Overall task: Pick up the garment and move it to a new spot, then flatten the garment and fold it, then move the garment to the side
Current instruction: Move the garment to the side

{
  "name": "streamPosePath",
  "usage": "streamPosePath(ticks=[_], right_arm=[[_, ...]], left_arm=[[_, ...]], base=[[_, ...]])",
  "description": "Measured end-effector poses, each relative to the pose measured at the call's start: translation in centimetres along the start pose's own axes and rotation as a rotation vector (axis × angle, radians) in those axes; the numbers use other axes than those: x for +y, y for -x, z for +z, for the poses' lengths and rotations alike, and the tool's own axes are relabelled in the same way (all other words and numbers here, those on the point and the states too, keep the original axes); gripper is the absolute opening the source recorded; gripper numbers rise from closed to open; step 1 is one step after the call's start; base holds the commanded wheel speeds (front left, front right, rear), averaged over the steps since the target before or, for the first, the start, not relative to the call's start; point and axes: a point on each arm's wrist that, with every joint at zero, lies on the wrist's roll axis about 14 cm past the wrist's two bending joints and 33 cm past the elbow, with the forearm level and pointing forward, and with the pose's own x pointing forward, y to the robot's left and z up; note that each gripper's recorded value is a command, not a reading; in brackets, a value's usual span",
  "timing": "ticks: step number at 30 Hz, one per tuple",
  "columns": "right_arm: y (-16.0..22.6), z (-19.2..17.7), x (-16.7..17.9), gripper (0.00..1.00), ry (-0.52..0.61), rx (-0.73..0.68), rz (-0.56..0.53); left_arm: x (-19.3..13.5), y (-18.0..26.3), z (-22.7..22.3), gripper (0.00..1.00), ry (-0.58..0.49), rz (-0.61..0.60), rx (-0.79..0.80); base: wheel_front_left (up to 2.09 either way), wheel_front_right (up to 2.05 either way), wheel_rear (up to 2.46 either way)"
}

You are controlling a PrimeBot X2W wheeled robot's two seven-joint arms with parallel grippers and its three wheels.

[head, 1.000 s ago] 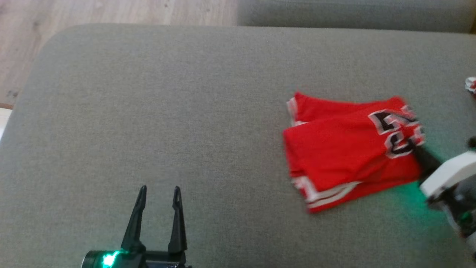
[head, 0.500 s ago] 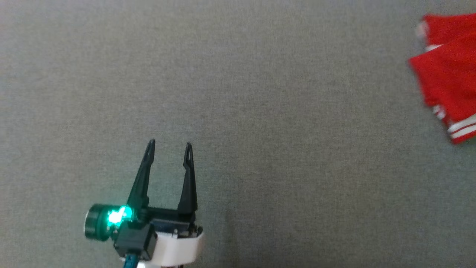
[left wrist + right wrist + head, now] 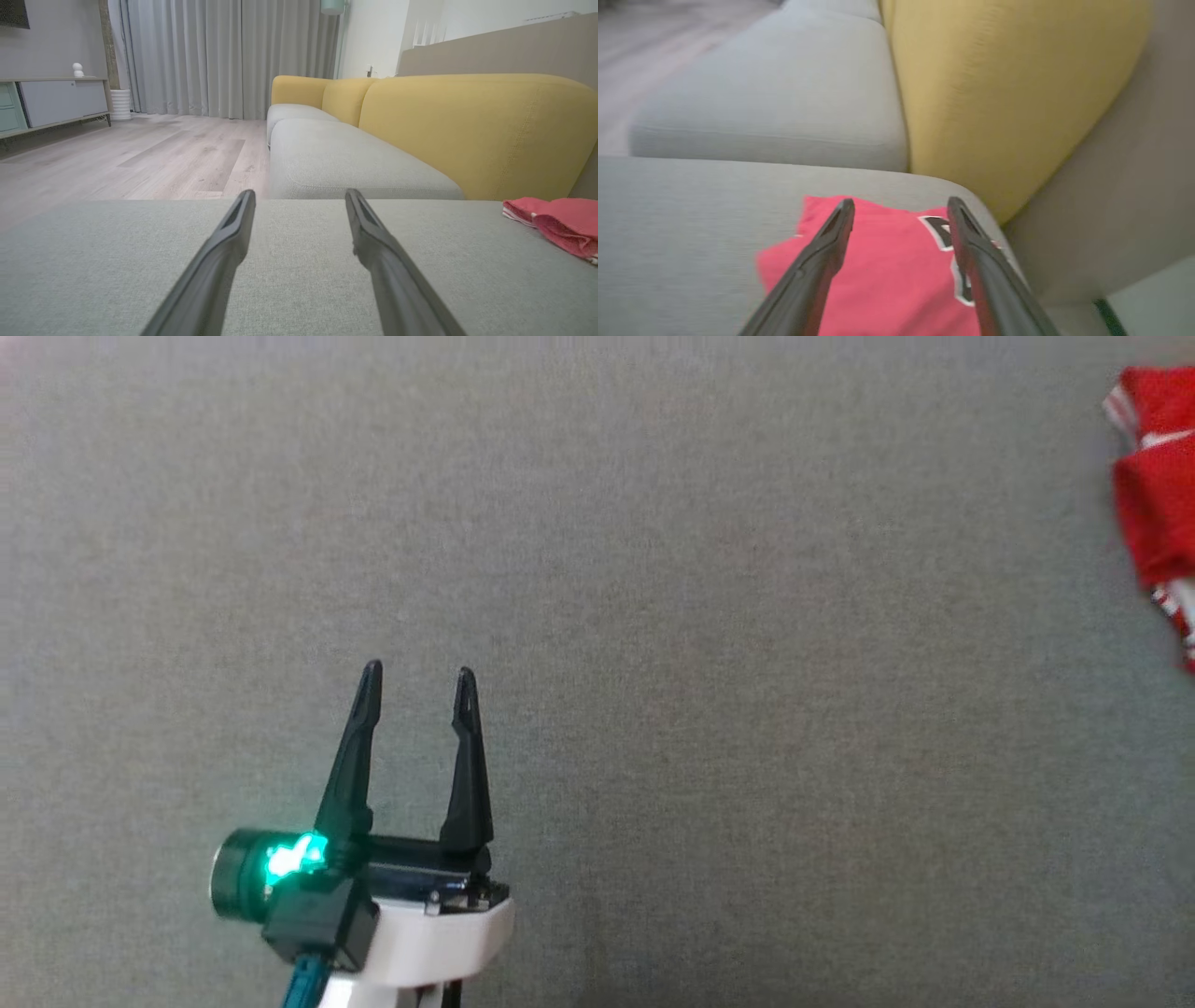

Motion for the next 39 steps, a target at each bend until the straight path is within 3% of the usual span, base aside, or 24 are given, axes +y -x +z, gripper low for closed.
streamPosePath(ticks=[7,15,25,31,39], right_arm=[[5.8,-2.0,11.7,1.00,-0.176,-0.119,0.219],[13.0,-0.4,19.6,1.00,-0.255,-0.337,0.347],[18.2,2.5,19.0,1.00,-0.272,-0.522,0.265],[20.3,-1.7,18.5,1.00,-0.276,-0.435,0.219],[21.3,-2.2,18.3,1.00,-0.294,-0.432,0.204]], left_arm=[[0.5,3.7,1.1,1.00,-0.027,0.028,-0.010],[0.0,7.6,1.8,1.00,-0.010,0.030,-0.022],[0.8,9.4,2.5,1.00,-0.035,0.062,-0.048],[1.7,10.7,2.3,1.00,-0.041,0.092,-0.040],[1.4,10.8,2.5,1.00,-0.047,0.074,-0.045]], base=[[0.00,0.00,0.00],[0.00,0.00,0.00],[0.00,0.00,0.00],[0.00,0.00,0.00],[0.00,0.00,0.00]])
